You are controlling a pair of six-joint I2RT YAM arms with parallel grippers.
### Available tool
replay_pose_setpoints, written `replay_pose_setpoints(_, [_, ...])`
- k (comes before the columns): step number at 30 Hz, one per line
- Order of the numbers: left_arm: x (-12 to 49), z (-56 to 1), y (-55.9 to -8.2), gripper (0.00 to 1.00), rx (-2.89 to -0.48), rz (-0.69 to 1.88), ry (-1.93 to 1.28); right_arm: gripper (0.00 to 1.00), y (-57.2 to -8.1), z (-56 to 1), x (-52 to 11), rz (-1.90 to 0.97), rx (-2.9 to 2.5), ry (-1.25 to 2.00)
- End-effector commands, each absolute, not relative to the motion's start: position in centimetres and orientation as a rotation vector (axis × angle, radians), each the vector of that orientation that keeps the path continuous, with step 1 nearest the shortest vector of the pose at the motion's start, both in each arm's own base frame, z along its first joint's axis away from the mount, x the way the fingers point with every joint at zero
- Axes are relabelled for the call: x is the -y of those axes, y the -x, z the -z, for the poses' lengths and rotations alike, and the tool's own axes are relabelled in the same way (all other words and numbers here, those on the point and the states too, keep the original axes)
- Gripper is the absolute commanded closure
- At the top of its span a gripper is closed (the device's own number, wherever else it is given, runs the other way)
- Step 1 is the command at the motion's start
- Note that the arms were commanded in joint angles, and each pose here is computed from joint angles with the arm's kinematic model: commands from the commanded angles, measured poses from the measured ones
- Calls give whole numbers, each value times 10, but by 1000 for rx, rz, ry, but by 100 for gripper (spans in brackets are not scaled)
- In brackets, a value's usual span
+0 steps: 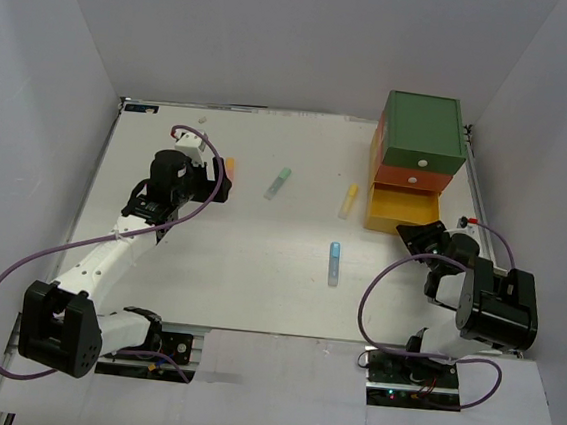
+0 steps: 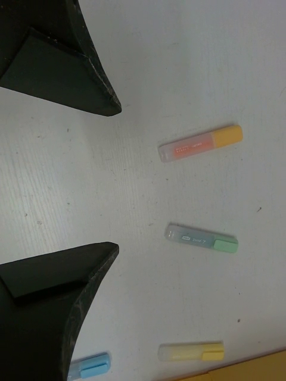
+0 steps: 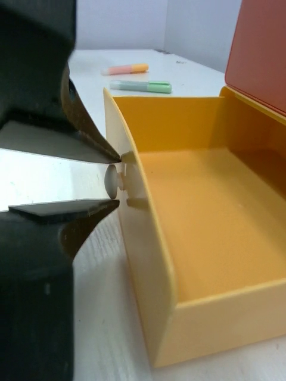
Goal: Sort the stationery into containers
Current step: Open the drawer in the storage box.
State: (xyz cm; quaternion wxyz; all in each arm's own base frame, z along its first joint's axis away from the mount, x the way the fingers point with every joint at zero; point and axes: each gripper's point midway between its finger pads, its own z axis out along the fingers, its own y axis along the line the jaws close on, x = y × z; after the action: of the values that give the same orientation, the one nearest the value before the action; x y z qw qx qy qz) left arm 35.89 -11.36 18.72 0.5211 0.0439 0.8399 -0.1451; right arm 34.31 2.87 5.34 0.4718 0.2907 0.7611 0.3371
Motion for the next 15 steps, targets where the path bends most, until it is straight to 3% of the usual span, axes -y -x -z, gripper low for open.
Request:
replay_pose_setpoints(1, [116, -213, -359, 2, -1946, 366, -114, 60, -341, -64, -29, -791, -1858, -623])
replay_pose_setpoints(8, [118, -213, -359, 2, -1948, 379, -116, 31, -332, -67, -8, -559, -1980, -553])
replay_pose_setpoints(15, [118, -213, -358, 2, -1951, 378, -117, 28, -323, -96, -18, -402, -2050, -356])
